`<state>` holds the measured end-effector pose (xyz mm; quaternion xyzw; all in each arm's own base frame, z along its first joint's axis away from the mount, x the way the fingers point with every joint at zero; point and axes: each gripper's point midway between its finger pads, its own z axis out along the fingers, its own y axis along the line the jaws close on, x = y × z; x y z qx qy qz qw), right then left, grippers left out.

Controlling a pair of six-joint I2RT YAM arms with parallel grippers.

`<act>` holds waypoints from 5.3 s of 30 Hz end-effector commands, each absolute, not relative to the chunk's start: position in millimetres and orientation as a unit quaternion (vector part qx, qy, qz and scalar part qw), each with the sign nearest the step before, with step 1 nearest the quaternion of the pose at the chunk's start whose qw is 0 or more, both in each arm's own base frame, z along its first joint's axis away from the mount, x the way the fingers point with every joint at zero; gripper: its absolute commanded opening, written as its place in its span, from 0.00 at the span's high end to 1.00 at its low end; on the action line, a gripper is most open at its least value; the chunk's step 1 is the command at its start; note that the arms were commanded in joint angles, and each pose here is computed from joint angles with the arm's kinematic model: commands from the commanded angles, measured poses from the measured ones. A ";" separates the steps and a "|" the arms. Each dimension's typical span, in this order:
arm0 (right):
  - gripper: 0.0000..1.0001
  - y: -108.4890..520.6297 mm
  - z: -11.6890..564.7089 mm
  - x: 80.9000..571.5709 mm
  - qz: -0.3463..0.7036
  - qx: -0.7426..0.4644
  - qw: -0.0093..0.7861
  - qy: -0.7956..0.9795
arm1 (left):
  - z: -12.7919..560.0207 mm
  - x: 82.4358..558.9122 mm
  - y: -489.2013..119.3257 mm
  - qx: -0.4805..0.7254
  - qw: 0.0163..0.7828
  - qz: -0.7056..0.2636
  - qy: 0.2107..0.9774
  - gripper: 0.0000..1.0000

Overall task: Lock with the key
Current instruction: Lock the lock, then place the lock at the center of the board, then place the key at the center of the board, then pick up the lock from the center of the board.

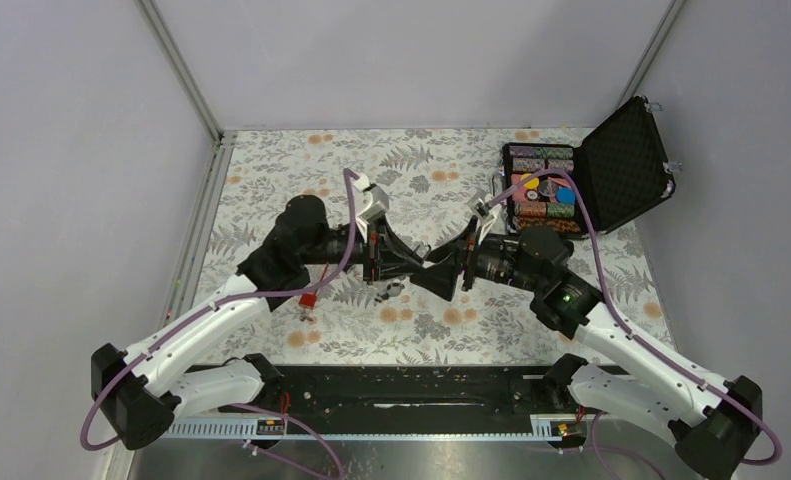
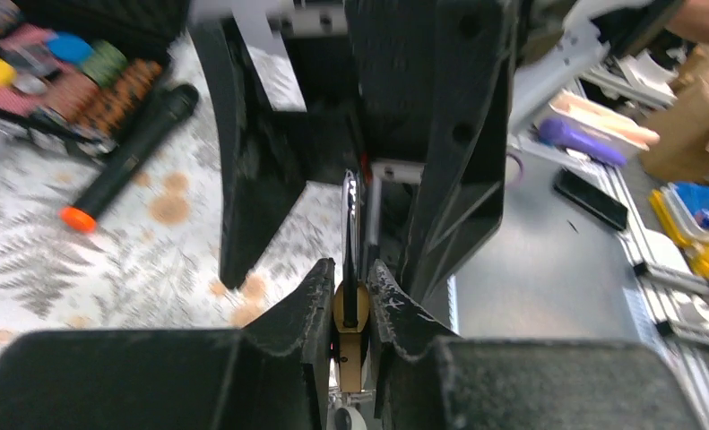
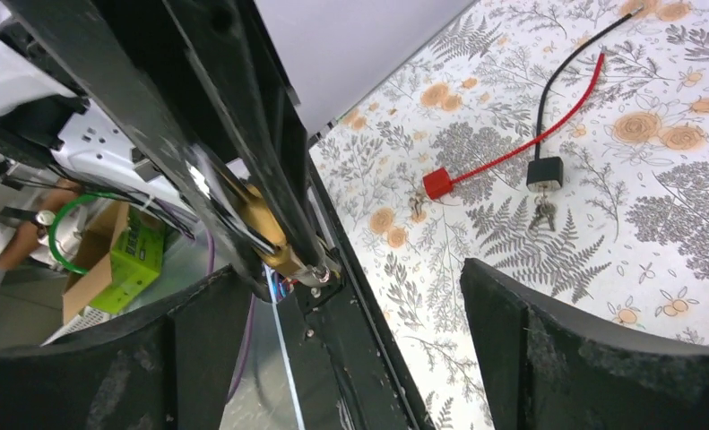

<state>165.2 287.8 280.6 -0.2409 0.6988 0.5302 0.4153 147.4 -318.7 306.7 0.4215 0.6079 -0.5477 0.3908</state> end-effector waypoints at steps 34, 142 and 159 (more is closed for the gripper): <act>0.59 314.6 401.2 166.6 0.696 -0.221 0.494 0.471 | 452.7 165.3 -296.3 0.227 0.602 -0.650 0.405 1.00; 0.17 218.0 108.4 395.0 0.167 0.025 0.310 0.936 | 186.1 398.6 -208.5 -0.089 0.478 -0.214 0.847 0.29; 0.13 424.7 82.1 287.2 0.201 -0.347 0.262 0.878 | 282.9 293.8 -97.3 -0.160 0.601 -0.156 0.768 0.01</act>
